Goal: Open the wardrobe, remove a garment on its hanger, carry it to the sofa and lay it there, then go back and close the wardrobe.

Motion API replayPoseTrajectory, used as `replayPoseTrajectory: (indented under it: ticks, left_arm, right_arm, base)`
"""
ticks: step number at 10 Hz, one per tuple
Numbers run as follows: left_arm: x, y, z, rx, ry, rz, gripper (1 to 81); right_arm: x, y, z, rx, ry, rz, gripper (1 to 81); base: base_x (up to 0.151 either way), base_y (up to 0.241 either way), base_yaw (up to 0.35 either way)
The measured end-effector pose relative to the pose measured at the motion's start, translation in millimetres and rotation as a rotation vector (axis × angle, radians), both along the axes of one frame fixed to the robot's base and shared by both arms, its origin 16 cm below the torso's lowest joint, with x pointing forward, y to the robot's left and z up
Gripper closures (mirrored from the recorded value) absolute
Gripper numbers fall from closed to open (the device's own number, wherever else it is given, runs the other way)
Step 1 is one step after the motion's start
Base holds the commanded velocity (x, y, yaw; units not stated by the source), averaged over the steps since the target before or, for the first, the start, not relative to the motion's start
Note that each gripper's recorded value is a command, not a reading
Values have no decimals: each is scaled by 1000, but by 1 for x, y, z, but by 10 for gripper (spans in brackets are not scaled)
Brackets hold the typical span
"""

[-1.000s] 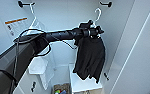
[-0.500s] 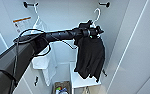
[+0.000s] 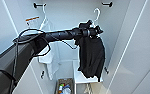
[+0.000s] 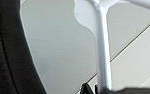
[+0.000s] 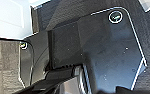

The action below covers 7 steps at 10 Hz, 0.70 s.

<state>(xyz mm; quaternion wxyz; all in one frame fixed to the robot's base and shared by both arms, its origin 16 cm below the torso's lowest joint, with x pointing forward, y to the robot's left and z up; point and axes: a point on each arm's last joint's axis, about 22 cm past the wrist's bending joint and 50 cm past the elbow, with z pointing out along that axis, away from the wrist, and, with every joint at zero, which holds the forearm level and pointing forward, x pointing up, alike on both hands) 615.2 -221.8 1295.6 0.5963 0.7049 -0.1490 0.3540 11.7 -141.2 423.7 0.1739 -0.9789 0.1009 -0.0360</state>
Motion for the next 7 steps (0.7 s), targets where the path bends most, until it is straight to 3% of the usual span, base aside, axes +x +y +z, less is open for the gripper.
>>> replayPoseTrajectory:
  ticks: [4, 7]
  left_arm:
    - [-17, -4, 12, 2, -18, -9, 811]
    - [-60, -16, 57, -13, -95, -45, 811]
  right_arm:
    - [9, 1, 2, 2, -22, 2, 10]
    - [25, 2, 5, 3, -70, 1, 10]
  base:
    - [-109, 0, 0]
    - [-110, 0, 0]
